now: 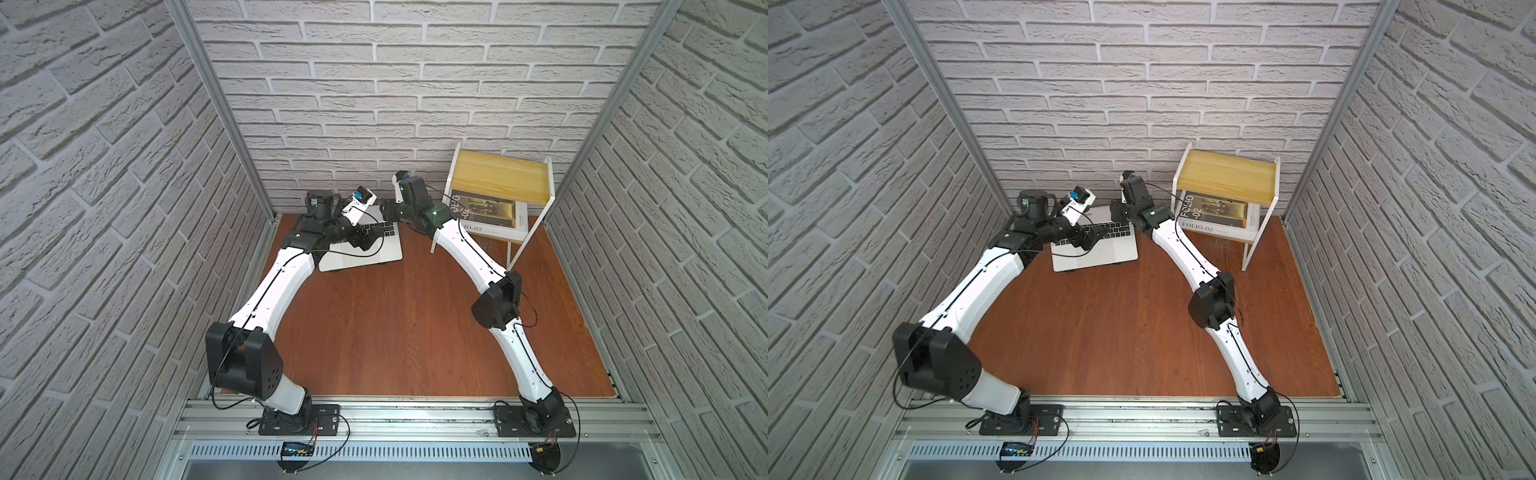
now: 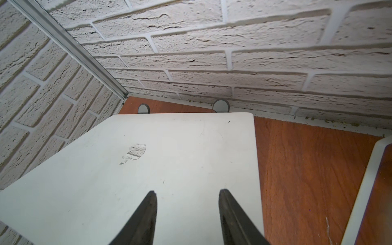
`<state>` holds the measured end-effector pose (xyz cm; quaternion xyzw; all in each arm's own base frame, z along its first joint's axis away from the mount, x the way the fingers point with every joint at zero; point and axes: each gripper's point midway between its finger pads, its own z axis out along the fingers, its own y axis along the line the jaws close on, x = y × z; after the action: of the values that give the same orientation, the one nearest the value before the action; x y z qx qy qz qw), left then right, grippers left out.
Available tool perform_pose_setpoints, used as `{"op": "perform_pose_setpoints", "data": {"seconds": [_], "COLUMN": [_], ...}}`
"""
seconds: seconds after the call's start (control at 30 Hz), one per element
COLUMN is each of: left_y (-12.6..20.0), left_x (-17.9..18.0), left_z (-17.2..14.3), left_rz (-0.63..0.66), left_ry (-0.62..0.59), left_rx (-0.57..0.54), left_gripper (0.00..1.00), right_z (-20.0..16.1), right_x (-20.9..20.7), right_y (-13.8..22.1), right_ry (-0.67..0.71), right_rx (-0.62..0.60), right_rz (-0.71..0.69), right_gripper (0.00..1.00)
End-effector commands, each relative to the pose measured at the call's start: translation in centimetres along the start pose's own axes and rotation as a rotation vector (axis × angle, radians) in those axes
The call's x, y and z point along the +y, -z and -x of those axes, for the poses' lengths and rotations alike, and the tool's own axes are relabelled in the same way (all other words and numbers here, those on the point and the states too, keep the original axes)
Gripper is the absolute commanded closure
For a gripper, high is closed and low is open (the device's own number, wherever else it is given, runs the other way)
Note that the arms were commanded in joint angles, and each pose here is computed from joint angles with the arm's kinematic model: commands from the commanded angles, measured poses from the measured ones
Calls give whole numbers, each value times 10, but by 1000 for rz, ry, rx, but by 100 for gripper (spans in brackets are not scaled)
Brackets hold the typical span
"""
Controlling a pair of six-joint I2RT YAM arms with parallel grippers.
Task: Close the laptop lid and set it aside
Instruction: Close the lid of the laptop.
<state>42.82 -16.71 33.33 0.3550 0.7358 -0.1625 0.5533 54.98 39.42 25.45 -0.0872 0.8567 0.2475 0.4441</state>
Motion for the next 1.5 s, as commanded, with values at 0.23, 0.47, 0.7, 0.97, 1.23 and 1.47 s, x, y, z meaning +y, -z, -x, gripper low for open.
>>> {"op": "perform_pose_setpoints", "data": {"seconds": [0.23, 0.47, 0.7, 0.97, 1.23, 1.47], "left_y": [85, 91, 65, 50, 33, 20], "left_x": [114, 140, 140, 154, 167, 182], "left_z": [-22, -108, -157, -202, -232, -244], "left_rz": [378, 424, 375, 349, 334, 307], "left_ry": [604, 789, 841, 917, 938, 960], "left_rx": [-214, -203, -160, -118, -102, -99], "left_gripper": [2, 1, 3, 8, 9, 10], "right_z": [-49, -73, -90, -99, -108, -108], "right_x": [-7, -18, -35, -51, -64, -80], "right_y": [-13, -22, -29, -38, -47, -51], "right_ry": [-5, -24, -58, -86, -109, -134], "right_rx": [122, 181, 220, 229, 245, 240], "right_rz": [-24, -34, -51, -48, -57, -72], "right_gripper": [48, 46, 43, 40, 36, 35]}}
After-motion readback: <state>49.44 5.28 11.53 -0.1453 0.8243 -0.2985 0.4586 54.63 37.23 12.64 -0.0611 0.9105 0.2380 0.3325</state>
